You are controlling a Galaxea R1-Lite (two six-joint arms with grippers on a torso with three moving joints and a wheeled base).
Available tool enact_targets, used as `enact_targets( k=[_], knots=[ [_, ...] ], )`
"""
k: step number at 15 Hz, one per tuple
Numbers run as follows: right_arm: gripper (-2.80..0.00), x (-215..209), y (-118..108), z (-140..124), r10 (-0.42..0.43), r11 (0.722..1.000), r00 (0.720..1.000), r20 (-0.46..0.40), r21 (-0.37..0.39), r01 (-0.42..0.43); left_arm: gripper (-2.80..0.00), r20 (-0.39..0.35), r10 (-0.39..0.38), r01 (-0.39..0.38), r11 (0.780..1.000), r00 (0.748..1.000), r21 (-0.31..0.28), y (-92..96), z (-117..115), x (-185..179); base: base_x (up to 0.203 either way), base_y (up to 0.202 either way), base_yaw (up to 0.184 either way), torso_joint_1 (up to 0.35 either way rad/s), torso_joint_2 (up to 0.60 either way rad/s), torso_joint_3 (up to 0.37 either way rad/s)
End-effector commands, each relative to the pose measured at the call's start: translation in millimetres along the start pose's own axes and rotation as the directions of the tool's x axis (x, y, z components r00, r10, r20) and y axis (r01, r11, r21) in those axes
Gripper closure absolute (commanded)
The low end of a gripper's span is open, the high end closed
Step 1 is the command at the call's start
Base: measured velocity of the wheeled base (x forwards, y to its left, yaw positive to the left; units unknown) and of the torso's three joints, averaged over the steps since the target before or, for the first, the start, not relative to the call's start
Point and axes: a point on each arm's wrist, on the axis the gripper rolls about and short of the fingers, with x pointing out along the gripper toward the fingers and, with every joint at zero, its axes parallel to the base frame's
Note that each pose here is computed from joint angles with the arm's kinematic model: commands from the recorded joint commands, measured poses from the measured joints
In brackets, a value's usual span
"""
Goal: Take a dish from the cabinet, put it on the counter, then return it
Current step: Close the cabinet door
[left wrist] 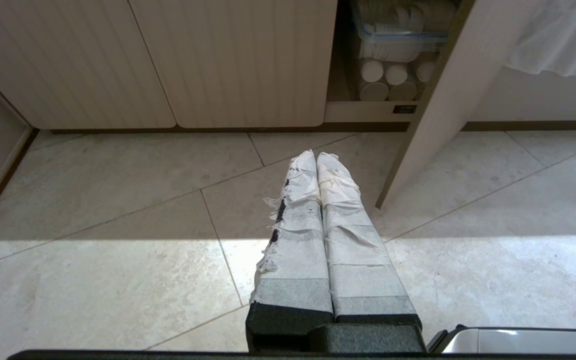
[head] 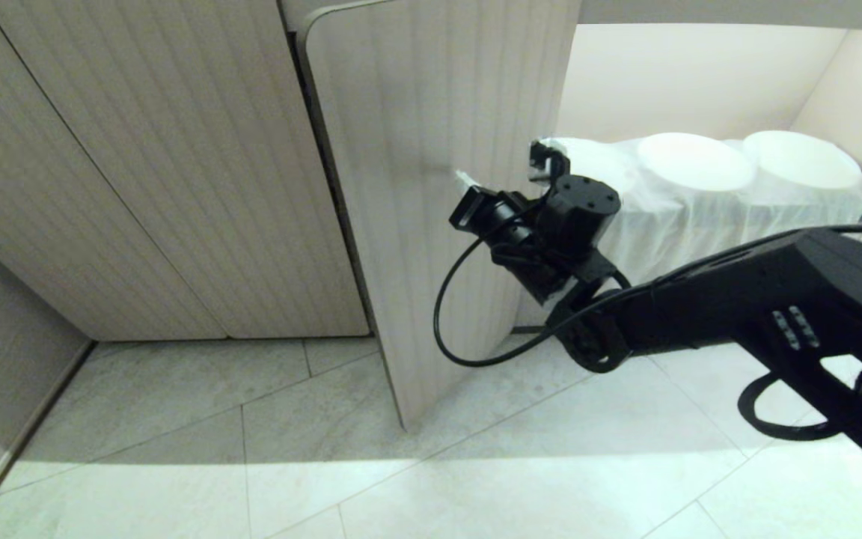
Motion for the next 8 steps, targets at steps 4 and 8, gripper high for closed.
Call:
enact_targets(
  k=[4, 8],
  knots=[
    [0.0, -20.5, -4.9, 20.6, -0.039, 0.999, 0.999, -0.021, -0.022, 0.038, 0.0, 0.001, 0.0, 0.0, 1.0, 1.0, -0.001, 0.0, 0.1, 0.0, 0.0, 0.0, 0.0, 0.0, 0.0, 0.0],
    [0.0, -57.7, -18.1, 16.0, -0.116, 0.988, 0.985, -0.128, -0.116, 0.101, 0.0, 0.001, 0.0, 0.0, 1.0, 1.0, -0.001, 0.0, 0.1, 0.0, 0.0, 0.0, 0.0, 0.0, 0.0, 0.0]
  ],
)
